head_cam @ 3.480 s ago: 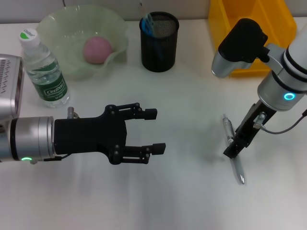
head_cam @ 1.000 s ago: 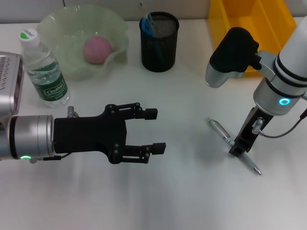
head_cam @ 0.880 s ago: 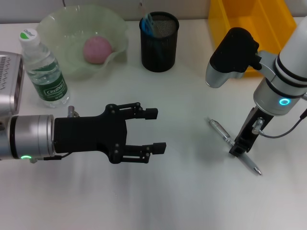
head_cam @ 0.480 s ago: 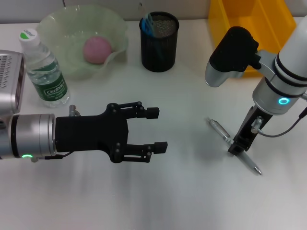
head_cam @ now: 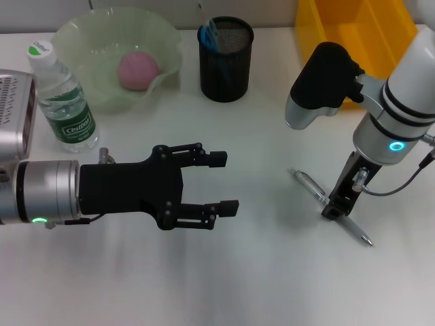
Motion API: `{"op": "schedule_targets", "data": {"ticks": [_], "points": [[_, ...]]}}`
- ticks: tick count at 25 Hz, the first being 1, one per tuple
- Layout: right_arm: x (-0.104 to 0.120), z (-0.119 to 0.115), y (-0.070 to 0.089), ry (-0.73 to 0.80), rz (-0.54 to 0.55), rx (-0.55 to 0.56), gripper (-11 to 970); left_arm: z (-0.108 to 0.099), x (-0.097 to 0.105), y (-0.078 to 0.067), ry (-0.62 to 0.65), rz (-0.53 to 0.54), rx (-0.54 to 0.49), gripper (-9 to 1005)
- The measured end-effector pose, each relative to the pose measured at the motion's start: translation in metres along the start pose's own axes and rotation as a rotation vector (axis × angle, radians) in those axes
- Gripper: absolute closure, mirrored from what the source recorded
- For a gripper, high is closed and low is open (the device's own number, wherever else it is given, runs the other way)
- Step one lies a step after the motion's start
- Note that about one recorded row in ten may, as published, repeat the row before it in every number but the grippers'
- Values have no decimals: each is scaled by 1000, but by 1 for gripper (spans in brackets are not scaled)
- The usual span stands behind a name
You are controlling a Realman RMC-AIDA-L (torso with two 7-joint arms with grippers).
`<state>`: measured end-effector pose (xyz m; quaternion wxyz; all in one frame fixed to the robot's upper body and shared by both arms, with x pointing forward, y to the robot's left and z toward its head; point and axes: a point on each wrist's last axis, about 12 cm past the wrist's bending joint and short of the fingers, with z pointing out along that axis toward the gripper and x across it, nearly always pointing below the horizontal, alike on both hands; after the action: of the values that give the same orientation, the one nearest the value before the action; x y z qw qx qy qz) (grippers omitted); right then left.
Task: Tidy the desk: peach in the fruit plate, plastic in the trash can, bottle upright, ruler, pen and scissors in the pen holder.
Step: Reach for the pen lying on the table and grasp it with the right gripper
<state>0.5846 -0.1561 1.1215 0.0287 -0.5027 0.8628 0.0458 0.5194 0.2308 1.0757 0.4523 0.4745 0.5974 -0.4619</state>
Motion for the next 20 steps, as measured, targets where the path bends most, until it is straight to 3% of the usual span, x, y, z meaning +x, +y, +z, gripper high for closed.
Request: {"op": "schedule_targets", "data": {"ticks": [9,20], "points": [[-1,0,1,2,-5,1,691,0,-1,0,1,3,0,240],[-1,1,1,4,-3,0,794,-1,-2,1,1,8,1,243]]}}
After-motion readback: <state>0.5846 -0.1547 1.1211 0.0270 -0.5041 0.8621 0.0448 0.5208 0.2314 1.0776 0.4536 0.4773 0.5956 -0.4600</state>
